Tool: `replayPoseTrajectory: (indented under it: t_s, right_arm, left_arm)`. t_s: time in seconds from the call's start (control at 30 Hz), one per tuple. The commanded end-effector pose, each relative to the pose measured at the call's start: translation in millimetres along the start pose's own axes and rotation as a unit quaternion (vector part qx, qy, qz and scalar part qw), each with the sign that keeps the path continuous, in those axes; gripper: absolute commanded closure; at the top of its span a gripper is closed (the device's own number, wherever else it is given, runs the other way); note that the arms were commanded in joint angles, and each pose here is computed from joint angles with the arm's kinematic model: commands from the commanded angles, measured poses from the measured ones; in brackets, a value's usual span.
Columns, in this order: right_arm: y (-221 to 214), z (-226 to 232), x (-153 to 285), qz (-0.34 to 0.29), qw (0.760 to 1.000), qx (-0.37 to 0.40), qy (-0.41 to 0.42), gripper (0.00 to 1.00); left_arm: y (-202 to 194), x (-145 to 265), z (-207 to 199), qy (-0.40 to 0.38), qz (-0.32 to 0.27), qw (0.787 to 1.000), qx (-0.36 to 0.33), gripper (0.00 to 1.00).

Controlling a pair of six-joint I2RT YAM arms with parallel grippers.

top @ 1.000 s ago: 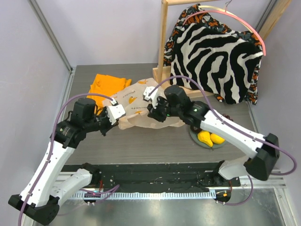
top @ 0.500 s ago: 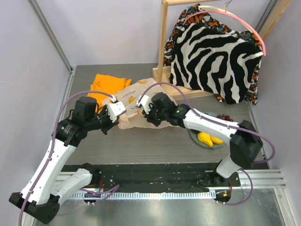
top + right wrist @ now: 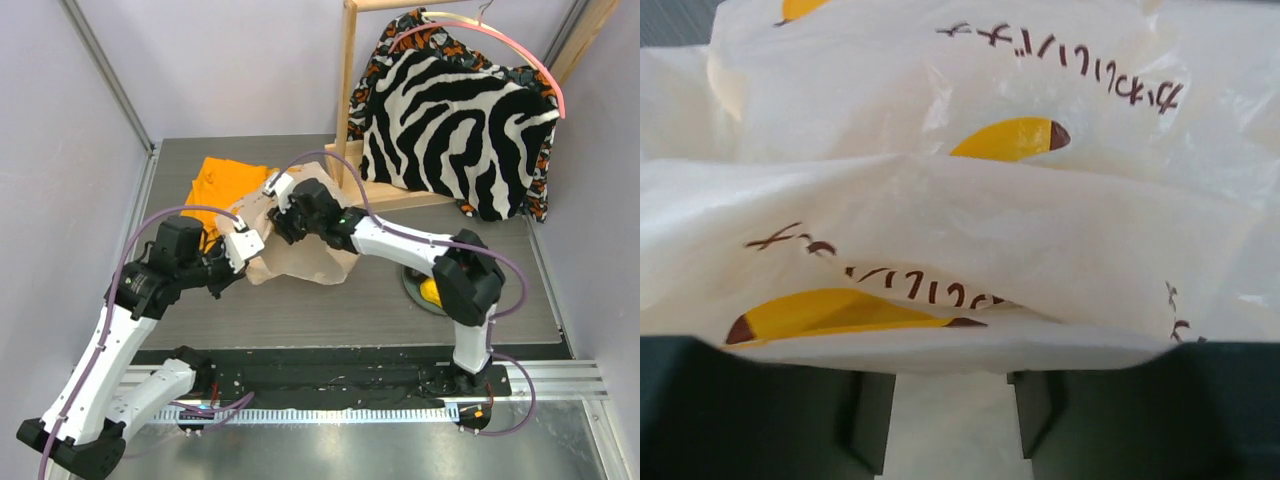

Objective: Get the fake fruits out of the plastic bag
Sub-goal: Take out the fake fruit from the plastic bag.

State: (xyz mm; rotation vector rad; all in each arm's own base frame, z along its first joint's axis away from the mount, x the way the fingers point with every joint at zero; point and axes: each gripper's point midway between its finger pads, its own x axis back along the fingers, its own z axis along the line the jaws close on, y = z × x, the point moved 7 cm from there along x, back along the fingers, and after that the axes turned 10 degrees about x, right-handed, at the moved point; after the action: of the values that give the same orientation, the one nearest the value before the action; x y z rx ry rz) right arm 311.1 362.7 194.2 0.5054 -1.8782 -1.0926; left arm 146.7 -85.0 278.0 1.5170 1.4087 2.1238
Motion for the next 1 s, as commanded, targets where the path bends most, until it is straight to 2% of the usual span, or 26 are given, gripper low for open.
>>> replayPoseTrajectory:
  t_s: [0.0,0.1,0.2,0.47,0.57,0.63,0.83,0.93,0.97]
  right_arm:
    - [24,-2,-32,-0.038,0.997,-0.064,-0.002,0.45]
    - [26,-4,-52,-0.034,0.992,-0.12,-0.028,0.28]
    - [24,-6,-66,-0.028,0.985,-0.157,-0.063,0.19]
    - [24,21,-95,-0.036,0.986,-0.155,-0.052,0.14]
    - [18,29,-115,-0.028,0.985,-0.154,-0.074,0.1]
    - [21,23,-123,-0.03,0.979,-0.163,-0.122,0.09]
    - [2,26,-152,-0.02,0.966,-0.197,-0.166,0.13]
    - [0,31,-155,-0.016,0.965,-0.207,-0.159,0.19]
    - [1,31,-153,-0.016,0.966,-0.203,-0.157,0.27]
  left_arm:
    - [-6,-2,2,0.015,0.008,1.0,0.023,1.0]
    - [-3,-1,-3,0.001,0.004,0.999,0.044,1.0]
    - [1,3,-6,-0.006,-0.003,0.999,0.05,1.0]
    - [1,0,-8,-0.023,0.002,0.998,0.055,1.0]
    - [3,-1,-8,-0.024,0.001,0.998,0.059,1.0]
    - [4,-1,-7,-0.025,0.002,0.998,0.06,1.0]
    - [4,1,-12,-0.04,0.002,0.997,0.065,1.0]
    - [4,2,-13,-0.041,0.001,0.997,0.065,1.0]
    - [5,1,-12,-0.04,0.0,0.997,0.065,1.0]
